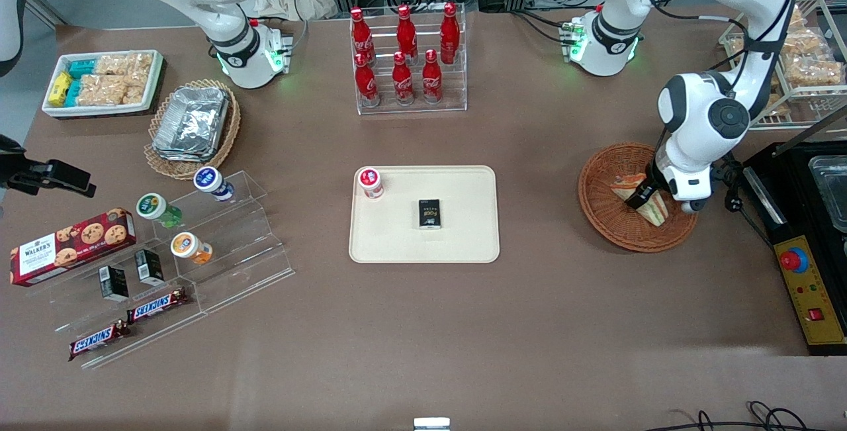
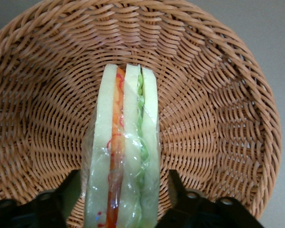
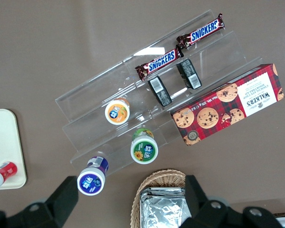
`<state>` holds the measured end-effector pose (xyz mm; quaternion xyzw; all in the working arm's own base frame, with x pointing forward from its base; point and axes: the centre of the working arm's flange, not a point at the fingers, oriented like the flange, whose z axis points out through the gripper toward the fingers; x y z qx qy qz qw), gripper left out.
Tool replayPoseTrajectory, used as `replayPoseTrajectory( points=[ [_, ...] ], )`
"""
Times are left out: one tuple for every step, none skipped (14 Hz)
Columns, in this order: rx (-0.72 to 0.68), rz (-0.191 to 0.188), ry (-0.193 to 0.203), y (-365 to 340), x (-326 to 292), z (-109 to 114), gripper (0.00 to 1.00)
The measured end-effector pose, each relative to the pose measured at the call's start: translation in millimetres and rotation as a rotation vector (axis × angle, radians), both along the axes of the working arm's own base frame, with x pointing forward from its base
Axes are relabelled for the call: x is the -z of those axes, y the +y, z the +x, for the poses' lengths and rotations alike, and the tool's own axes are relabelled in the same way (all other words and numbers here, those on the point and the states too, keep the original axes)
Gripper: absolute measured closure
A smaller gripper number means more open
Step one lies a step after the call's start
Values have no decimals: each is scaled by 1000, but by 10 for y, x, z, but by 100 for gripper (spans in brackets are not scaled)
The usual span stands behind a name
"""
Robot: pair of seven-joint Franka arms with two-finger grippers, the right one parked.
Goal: Place sandwich from basket to tray
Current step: 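Lower the left gripper and close it on the wrapped sandwich, then lift the sandwich up out of the basket with the left gripper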
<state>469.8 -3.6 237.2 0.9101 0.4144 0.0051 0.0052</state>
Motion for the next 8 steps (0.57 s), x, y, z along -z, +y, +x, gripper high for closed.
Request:
replayPoseTrajectory(
  points=[
    [0, 0, -1, 0, -1, 1, 35],
    [0, 0, -2, 0, -2, 2, 44],
    [0, 0, -3, 0, -7, 6, 55],
    [0, 0, -9, 0, -30, 15, 63],
    [0, -1, -12, 0, -52, 21, 64],
    [0, -1, -14, 0, -89, 34, 67],
    [0, -2, -15, -1, -153, 64, 74],
    [3, -2, -9, -4, -249, 113, 78]
  ],
)
